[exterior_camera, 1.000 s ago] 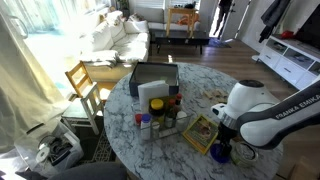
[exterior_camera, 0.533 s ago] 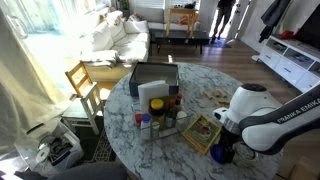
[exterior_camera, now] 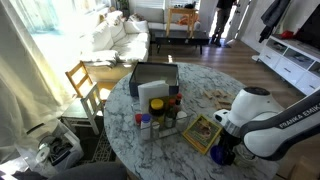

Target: Put the blue lid on top of the yellow tin on the left.

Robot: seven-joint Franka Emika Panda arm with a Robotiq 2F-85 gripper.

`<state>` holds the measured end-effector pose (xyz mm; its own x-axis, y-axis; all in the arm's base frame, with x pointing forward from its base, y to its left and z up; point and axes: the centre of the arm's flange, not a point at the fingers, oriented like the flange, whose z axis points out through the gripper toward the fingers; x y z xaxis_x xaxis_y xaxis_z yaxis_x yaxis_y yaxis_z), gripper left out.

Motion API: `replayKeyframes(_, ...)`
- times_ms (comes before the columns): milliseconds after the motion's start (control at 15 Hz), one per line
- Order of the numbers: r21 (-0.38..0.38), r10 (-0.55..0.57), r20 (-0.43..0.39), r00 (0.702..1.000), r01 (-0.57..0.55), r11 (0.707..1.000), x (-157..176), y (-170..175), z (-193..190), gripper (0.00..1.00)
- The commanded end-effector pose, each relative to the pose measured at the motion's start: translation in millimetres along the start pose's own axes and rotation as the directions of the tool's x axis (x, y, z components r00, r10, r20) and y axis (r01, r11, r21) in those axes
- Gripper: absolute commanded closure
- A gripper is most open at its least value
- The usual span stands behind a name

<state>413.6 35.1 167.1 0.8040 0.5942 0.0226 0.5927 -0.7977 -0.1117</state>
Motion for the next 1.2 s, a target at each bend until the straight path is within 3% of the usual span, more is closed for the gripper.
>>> replayKeyframes(0,-0.030,-0.001,-0.005,1.000,0.001,1.000,-10.2,-13.7,6.3,0.00)
replayKeyframes(400,-0.049,0.000,-0.007,1.000,0.000,0.999,-12.3,-18.3,10.7,0.00)
replayKeyframes(533,-0.049,-0.006,0.000,1.000,0.006,0.999,-12.3,-19.2,11.9,0.07)
replayKeyframes(667,-0.066,-0.013,0.012,1.000,0.013,0.998,-11.8,-21.5,13.4,0.07)
replayKeyframes(867,-0.088,-0.012,0.032,0.999,0.015,0.996,-12.4,-28.7,18.1,0.00)
replayKeyframes(1133,-0.096,-0.006,0.048,0.999,0.011,0.995,-12.8,-34.5,20.5,0.00)
